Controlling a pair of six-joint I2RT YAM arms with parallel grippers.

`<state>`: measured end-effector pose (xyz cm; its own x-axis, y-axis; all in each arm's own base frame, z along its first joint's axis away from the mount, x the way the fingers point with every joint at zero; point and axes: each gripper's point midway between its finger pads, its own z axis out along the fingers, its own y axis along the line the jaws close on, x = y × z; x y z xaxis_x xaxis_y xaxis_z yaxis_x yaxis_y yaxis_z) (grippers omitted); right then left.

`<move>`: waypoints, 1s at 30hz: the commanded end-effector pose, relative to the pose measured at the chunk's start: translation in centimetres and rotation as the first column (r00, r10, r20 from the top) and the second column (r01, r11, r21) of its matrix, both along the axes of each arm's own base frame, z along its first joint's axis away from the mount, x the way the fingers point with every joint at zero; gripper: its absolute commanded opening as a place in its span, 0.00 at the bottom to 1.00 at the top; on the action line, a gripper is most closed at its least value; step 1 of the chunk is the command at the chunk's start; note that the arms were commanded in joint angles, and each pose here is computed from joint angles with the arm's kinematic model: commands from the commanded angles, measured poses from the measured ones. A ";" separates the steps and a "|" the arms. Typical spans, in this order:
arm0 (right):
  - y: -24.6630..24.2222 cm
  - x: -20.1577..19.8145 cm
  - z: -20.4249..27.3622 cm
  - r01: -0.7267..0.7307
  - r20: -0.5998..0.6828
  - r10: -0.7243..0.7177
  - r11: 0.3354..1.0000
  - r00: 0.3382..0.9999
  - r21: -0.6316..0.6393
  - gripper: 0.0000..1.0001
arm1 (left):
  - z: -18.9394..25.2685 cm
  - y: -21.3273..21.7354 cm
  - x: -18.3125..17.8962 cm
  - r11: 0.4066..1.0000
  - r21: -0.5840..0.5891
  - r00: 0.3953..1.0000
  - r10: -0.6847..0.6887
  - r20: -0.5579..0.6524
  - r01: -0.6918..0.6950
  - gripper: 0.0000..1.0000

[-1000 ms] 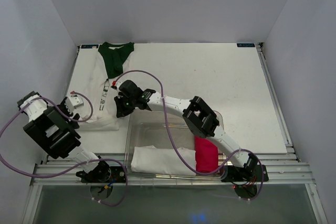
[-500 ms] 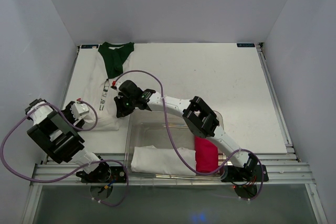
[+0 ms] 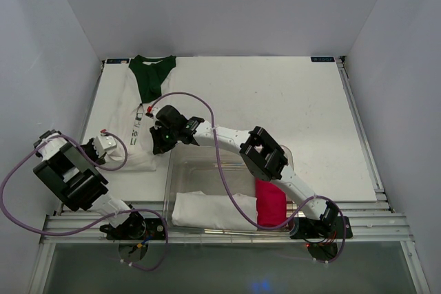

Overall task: Roll the t-shirts
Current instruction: Roll the T-shirt to the center of the board.

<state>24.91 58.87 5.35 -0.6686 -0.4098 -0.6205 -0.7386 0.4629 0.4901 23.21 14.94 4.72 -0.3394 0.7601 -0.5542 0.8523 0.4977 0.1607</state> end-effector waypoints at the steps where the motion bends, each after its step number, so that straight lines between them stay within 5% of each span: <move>1: 0.2 0.8 2.0 0.016 0.043 -0.017 0.999 0.999 0.035 0.08 | 1.5 0.0 1.7 0.999 -0.030 0.997 0.022 0.072 -0.020 0.00; 24: -1.0 3.2 4.1 0.137 0.118 -0.141 0.990 0.983 0.038 0.08 | 5.4 -0.1 5.9 0.979 -0.175 0.976 0.134 0.172 -0.104 0.00; 30: -0.8 4.6 4.4 0.160 0.176 -0.164 0.986 0.971 0.039 0.08 | 3.5 -0.5 7.0 0.988 -0.131 0.982 0.104 0.155 -0.084 0.00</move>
